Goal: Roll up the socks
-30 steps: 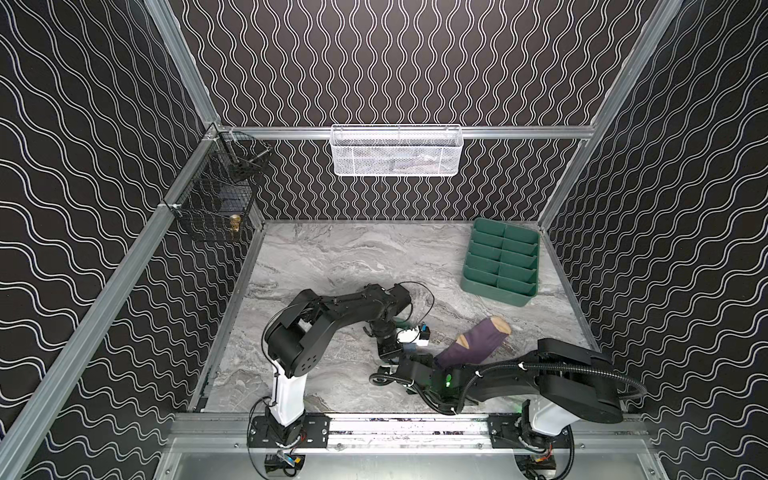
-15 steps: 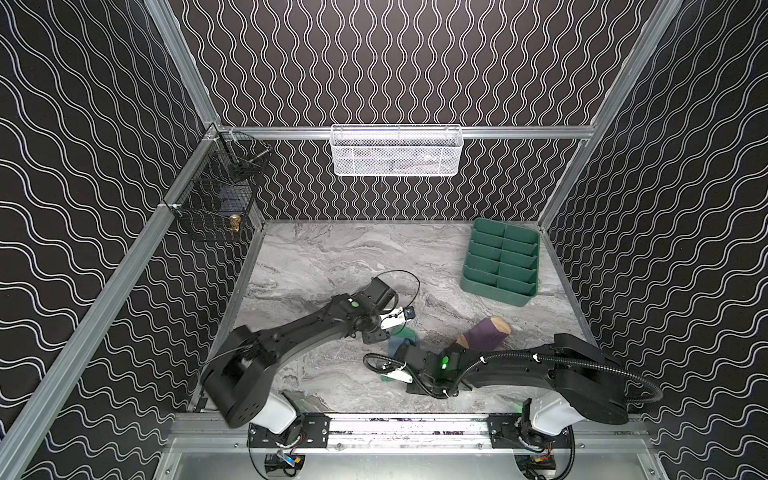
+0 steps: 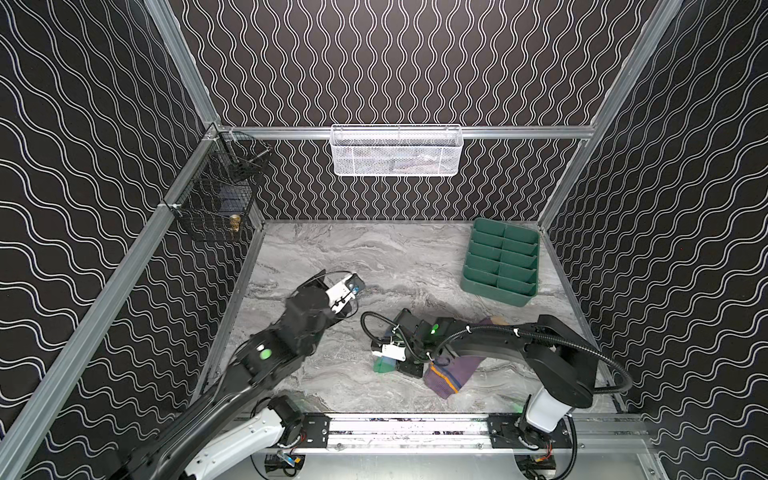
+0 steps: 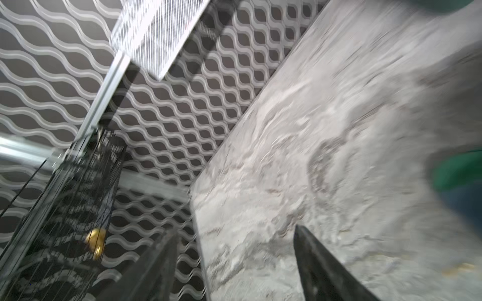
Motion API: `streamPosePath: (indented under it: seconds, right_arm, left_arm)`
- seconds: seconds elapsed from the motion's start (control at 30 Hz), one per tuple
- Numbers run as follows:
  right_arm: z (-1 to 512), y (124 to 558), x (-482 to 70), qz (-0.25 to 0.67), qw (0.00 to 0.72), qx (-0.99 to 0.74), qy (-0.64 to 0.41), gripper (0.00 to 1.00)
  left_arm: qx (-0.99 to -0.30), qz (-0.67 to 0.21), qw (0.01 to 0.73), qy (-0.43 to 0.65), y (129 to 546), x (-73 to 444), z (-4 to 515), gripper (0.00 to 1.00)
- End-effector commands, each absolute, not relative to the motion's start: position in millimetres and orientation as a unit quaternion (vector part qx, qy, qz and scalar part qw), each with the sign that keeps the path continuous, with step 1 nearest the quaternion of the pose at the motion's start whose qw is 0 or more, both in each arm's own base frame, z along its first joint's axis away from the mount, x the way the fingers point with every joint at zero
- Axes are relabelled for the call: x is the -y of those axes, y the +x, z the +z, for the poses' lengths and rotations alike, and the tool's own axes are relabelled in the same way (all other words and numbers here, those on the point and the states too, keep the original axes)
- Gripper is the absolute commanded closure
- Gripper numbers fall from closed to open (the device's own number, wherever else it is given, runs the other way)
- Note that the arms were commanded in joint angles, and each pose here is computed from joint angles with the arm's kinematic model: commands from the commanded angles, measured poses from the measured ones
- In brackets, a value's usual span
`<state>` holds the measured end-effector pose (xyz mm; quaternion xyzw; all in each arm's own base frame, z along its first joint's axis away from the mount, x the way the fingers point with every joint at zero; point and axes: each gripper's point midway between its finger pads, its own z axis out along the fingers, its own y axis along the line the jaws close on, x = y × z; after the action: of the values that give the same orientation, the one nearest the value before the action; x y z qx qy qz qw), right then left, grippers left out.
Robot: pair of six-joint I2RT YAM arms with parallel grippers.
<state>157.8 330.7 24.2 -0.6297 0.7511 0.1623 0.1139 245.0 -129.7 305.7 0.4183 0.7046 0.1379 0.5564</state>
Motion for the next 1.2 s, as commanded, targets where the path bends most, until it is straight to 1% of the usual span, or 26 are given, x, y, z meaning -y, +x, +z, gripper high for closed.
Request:
streamPosePath:
  seconds: [0.0,0.07,0.17,0.23,0.33,0.47,0.63,0.93,1.0,1.07,1.1,1.17]
  right_arm:
    - [15.1,141.3,-317.7,0.19,0.037,-0.746,-0.637,1.0]
    - [12.0,142.5,-318.8,0.21,0.01,-0.747,-0.631,1.0]
    - [-3.2,148.5,-317.4,0.232,-0.036,-0.757,-0.61,1.0]
    - [-14.3,153.2,-313.7,0.237,-0.06,-0.764,-0.597,1.0]
    - [-30.5,159.4,-306.5,0.235,-0.077,-0.771,-0.587,1.0]
    - [-43.5,172.7,-300.6,0.221,-0.084,-0.783,-0.576,0.98]
    - [-43.6,185.0,-303.3,0.221,-0.077,-0.783,-0.576,0.95]
    - [-43.5,188.4,-300.6,0.22,-0.079,-0.778,-0.584,0.94]
    - [-43.2,188.9,-301.1,0.221,-0.079,-0.777,-0.584,0.95]
    - [-43.2,188.9,-302.0,0.222,-0.08,-0.777,-0.583,0.95]
    - [-43.6,189.0,-302.3,0.223,-0.079,-0.777,-0.584,0.95]
    - [-42.7,189.2,-303.2,0.224,-0.079,-0.777,-0.584,0.94]
  left_arm:
    - [-0.656,-0.023,0.482,0.581,180.1,171.3,271.5,0.26]
    - [-0.651,-0.047,0.457,0.604,169.7,176.4,262.4,0.26]
    - [-0.661,-0.025,0.419,0.622,177.9,176.6,237.0,0.3]
    - [-0.663,-0.01,0.398,0.634,183.6,180.4,219.8,0.3]
    - [-0.638,0.022,0.378,0.67,181.9,196.7,191.2,0.29]
    - [-0.593,0.087,0.34,0.725,175.7,216.1,141.3,0.26]
    - [-0.578,0.078,0.311,0.75,172.4,236.8,97.4,0.25]
    - [-0.585,0.109,0.251,0.764,181.9,240.0,43.8,0.23]
    - [-0.591,0.109,0.237,0.763,182.1,241.1,34.3,0.25]
    - [-0.597,0.101,0.228,0.763,180.6,243.8,27.9,0.31]
    - [-0.597,0.1,0.224,0.764,180.4,244.6,25.1,0.35]
    - [-0.599,0.1,0.214,0.765,179.8,244.6,20.5,0.48]
